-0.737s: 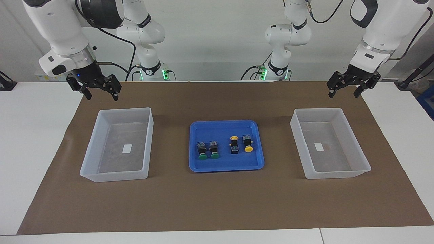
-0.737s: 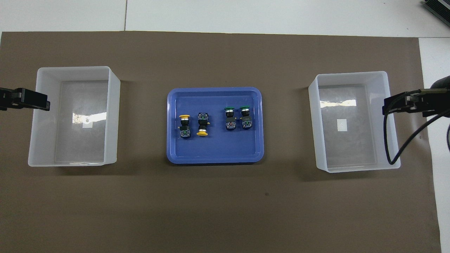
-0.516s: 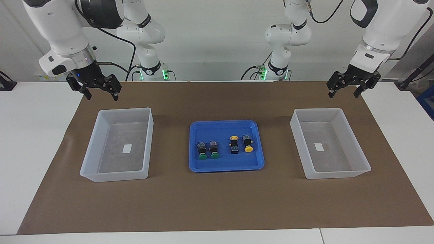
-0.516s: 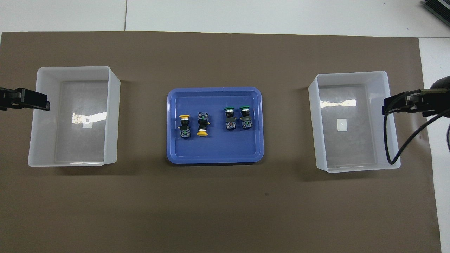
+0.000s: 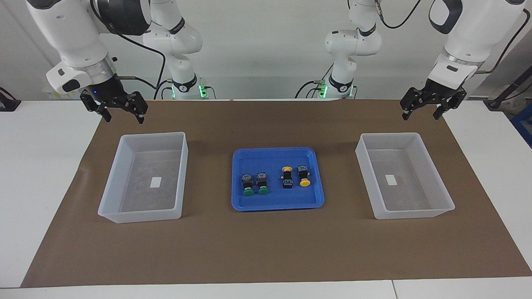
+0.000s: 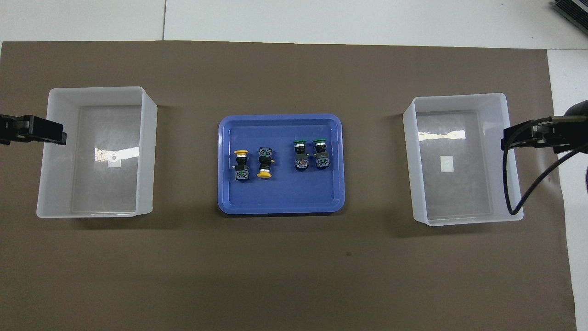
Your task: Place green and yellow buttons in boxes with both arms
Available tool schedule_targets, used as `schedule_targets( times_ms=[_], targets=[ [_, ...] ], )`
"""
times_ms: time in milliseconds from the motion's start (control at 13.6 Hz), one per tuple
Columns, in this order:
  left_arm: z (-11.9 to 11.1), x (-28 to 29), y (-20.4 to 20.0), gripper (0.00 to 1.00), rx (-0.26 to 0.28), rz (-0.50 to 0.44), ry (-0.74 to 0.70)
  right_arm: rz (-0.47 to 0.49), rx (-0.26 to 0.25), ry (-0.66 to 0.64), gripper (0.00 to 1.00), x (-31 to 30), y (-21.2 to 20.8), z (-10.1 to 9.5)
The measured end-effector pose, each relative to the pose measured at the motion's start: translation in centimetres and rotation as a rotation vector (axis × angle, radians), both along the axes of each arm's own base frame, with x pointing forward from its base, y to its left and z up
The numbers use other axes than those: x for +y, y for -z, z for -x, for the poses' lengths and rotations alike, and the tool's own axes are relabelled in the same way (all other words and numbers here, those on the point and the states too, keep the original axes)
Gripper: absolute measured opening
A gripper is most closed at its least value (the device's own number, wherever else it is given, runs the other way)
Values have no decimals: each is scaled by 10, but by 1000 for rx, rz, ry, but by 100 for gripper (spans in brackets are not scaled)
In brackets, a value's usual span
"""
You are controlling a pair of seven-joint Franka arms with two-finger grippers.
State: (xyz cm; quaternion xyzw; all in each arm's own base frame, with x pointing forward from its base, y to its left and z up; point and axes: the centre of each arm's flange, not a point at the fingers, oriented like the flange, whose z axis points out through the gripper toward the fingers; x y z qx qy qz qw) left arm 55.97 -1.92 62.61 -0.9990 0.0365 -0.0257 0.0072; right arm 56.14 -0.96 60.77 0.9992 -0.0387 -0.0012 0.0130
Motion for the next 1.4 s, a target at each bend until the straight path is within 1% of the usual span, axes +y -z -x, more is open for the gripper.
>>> schedule_targets(
  times_ms=[442, 589, 811, 1105, 1253, 1326, 1400],
  targets=[
    [1, -11, 1, 100, 4, 2, 19, 0, 0, -1, 100, 1, 0, 0],
    [2, -25, 1, 100, 6, 5, 15, 0, -4, -3, 100, 1, 0, -1],
    [3, -60, 9, 100, 18, 8, -20, -1, -15, -9, 100, 8, 2, -2],
    [-1, -111, 40, 100, 33, 10, -89, -1, -21, -18, 100, 22, 3, -3],
    [-4, -143, 63, 100, 28, 14, -124, -3, -66, -31, 100, 30, 7, -8],
    [-5, -162, 78, 100, 25, 16, -135, -4, -80, -40, 100, 34, 10, -10],
    [-7, -181, 95, 100, 21, 17, -143, -5, -82, -55, 100, 43, 14, -10]
  ],
)
